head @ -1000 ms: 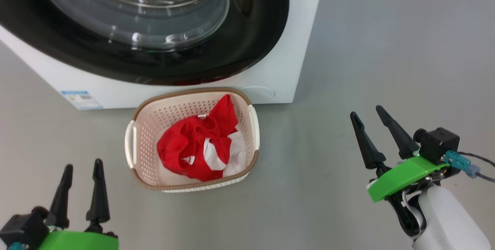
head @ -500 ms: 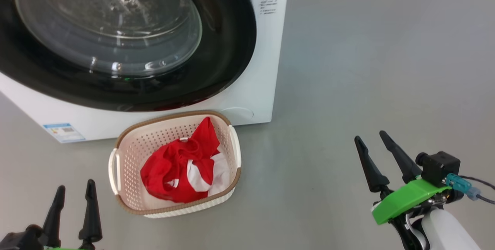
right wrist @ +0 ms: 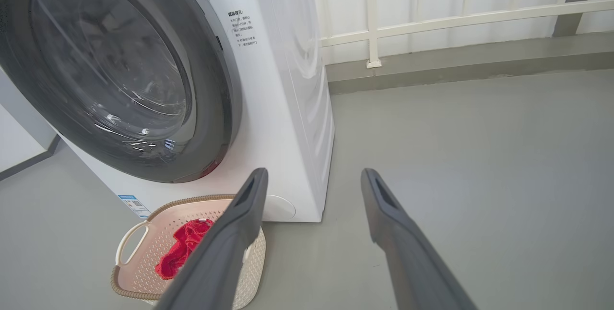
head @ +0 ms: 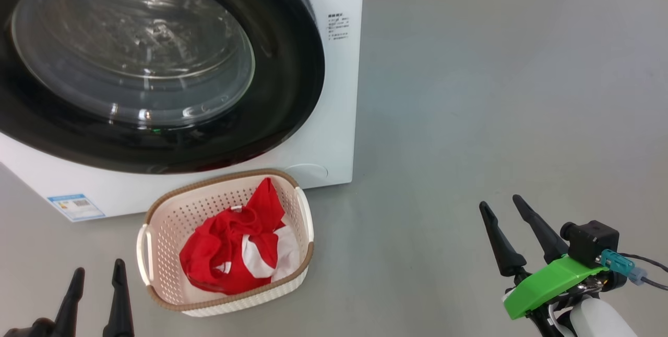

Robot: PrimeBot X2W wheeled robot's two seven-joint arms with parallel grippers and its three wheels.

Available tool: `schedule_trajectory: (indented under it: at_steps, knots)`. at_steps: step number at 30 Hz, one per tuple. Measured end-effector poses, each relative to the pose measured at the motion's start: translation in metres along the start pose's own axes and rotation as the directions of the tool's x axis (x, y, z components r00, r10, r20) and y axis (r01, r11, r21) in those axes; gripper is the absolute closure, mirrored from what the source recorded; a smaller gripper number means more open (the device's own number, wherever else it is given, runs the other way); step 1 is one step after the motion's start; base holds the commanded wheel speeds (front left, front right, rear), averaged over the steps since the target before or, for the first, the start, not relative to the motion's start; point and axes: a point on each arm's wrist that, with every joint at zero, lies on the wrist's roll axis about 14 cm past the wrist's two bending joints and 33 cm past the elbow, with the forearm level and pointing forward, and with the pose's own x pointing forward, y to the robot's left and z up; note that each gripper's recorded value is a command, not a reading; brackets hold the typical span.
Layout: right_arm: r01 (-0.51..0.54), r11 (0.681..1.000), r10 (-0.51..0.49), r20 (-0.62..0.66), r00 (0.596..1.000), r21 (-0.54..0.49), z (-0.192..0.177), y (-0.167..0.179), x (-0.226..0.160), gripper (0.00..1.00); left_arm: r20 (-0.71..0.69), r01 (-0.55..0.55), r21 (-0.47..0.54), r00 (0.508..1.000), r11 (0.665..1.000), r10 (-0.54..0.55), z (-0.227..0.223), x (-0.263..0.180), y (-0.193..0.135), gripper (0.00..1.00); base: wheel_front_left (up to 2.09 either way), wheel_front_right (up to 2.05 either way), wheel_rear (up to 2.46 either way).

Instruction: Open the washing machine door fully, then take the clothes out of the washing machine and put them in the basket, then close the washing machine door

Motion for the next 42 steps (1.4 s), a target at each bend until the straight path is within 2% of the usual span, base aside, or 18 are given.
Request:
schedule_trajectory:
  at_steps: [8,26,27,35,42]
  knots:
    - [0.017,1.000,-0.017,-0.011,1.000,0.001,-0.004,-0.004,-0.017,0.00,-0.009,0.003,0.011,1.000,1.000,-0.003,-0.002,-0.011,-0.001,0.00,0.00,0.00,0.00]
    - [0.020,1.000,-0.020,0.000,1.000,-0.004,0.000,-0.006,-0.024,0.00,-0.015,0.012,0.027,1.000,1.000,-0.012,-0.003,-0.020,-0.003,0.00,0.00,0.00,0.00]
    - [0.020,1.000,-0.020,-0.001,1.000,-0.003,0.000,-0.006,-0.025,1.00,-0.016,0.013,0.026,1.000,1.000,-0.013,-0.004,-0.021,-0.004,1.00,0.00,0.00,0.00]
    - [0.066,0.997,-0.059,-0.135,0.989,0.049,-0.049,-0.004,-0.048,1.00,-0.124,-0.019,-0.039,0.992,0.999,0.014,-0.042,-0.034,-0.011,1.00,0.00,0.00,0.00]
    - [0.090,0.990,-0.074,-0.143,0.987,0.112,-0.051,-0.006,-0.049,1.00,-0.131,-0.046,-0.100,0.991,0.994,0.032,-0.043,-0.036,-0.008,1.00,0.00,0.00,0.00]
